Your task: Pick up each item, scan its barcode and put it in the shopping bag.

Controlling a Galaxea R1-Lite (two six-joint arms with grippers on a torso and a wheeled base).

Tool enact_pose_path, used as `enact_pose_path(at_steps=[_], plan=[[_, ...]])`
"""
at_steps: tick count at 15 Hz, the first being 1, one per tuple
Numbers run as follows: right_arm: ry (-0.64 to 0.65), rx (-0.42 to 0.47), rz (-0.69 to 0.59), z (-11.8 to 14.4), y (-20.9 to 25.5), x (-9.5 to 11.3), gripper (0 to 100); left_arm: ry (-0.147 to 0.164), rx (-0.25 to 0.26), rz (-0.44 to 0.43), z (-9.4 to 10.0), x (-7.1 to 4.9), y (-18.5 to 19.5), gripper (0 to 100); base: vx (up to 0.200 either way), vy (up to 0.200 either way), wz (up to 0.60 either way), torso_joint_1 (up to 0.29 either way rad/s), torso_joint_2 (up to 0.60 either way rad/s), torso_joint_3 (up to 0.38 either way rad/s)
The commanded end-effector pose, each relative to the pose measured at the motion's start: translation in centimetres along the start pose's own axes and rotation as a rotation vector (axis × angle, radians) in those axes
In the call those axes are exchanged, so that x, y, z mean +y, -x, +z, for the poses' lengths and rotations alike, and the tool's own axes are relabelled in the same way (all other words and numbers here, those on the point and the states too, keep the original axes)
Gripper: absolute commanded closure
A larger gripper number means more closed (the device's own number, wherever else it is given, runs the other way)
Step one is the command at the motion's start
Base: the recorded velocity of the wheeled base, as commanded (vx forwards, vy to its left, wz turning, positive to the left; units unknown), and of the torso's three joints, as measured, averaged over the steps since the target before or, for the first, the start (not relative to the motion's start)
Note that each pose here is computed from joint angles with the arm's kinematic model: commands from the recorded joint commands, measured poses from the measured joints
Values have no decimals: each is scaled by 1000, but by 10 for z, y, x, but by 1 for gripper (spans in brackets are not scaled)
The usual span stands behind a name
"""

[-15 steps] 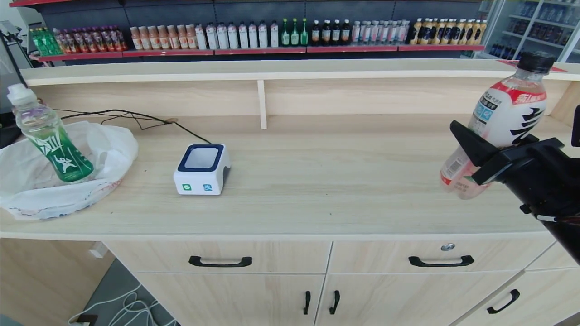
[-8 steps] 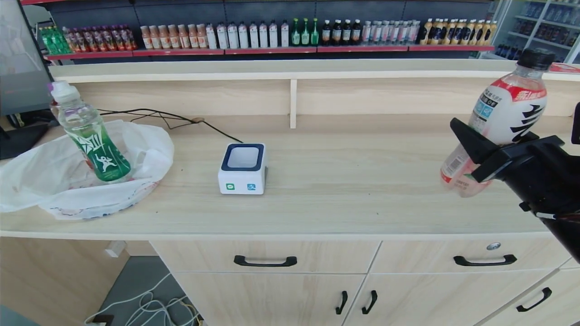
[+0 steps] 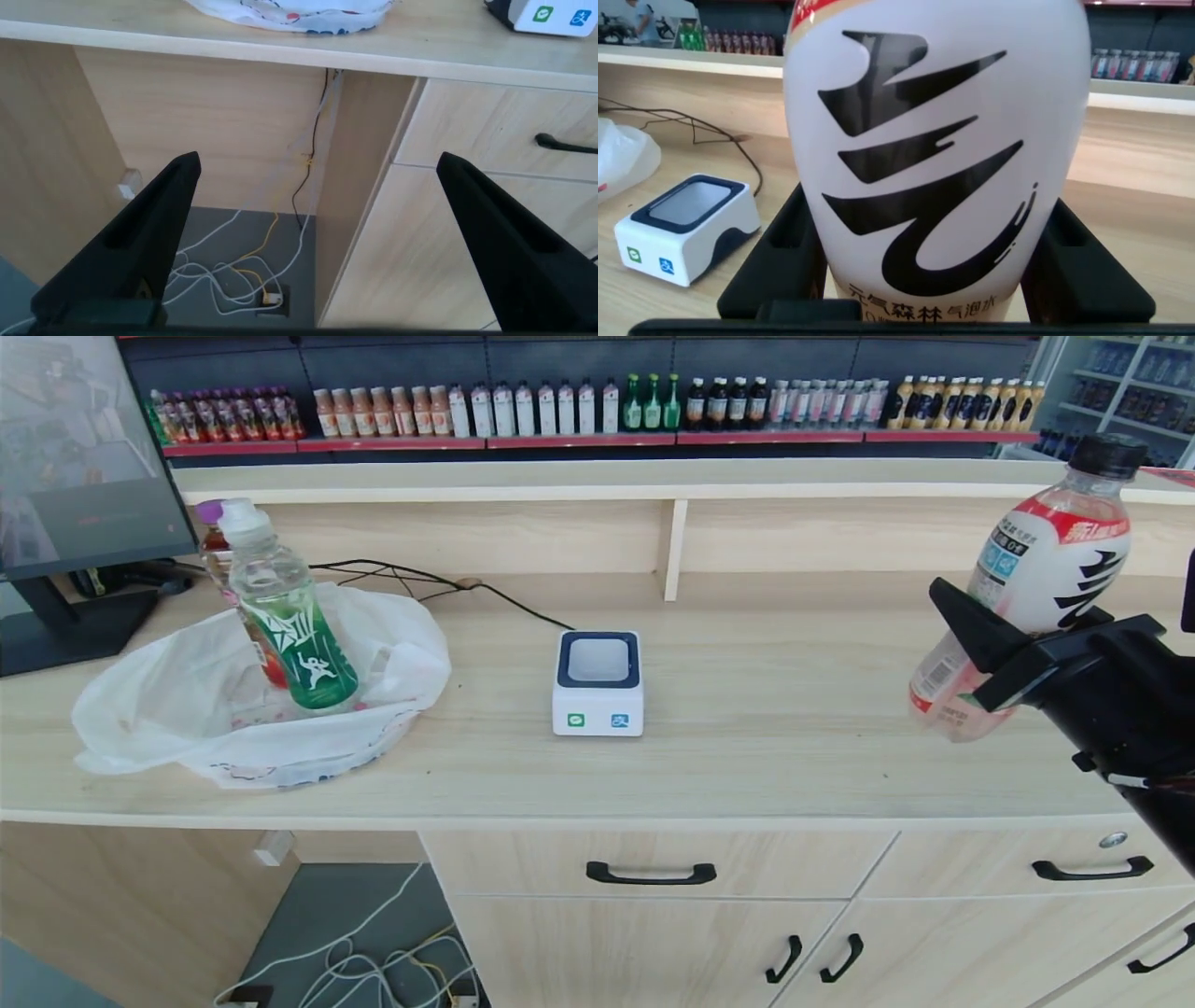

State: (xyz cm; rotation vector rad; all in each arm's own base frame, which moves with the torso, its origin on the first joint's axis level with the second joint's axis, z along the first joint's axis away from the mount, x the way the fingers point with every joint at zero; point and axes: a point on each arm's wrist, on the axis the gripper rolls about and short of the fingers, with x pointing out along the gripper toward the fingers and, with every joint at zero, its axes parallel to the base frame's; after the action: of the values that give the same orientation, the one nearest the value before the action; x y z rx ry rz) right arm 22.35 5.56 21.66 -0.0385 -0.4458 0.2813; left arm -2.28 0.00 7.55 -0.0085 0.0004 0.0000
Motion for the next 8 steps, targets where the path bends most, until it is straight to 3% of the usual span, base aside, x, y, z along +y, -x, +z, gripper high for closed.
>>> enact_pose_path(at_steps=[1,8], plan=[[1,-4,0,1,1,0,100,1,0,0,0,0,0,0,0,200,0,7,12,7],[7,-10,18,2,-1,0,100,-2,0,0,0,0,0,0,0,200,0,2,1,2]])
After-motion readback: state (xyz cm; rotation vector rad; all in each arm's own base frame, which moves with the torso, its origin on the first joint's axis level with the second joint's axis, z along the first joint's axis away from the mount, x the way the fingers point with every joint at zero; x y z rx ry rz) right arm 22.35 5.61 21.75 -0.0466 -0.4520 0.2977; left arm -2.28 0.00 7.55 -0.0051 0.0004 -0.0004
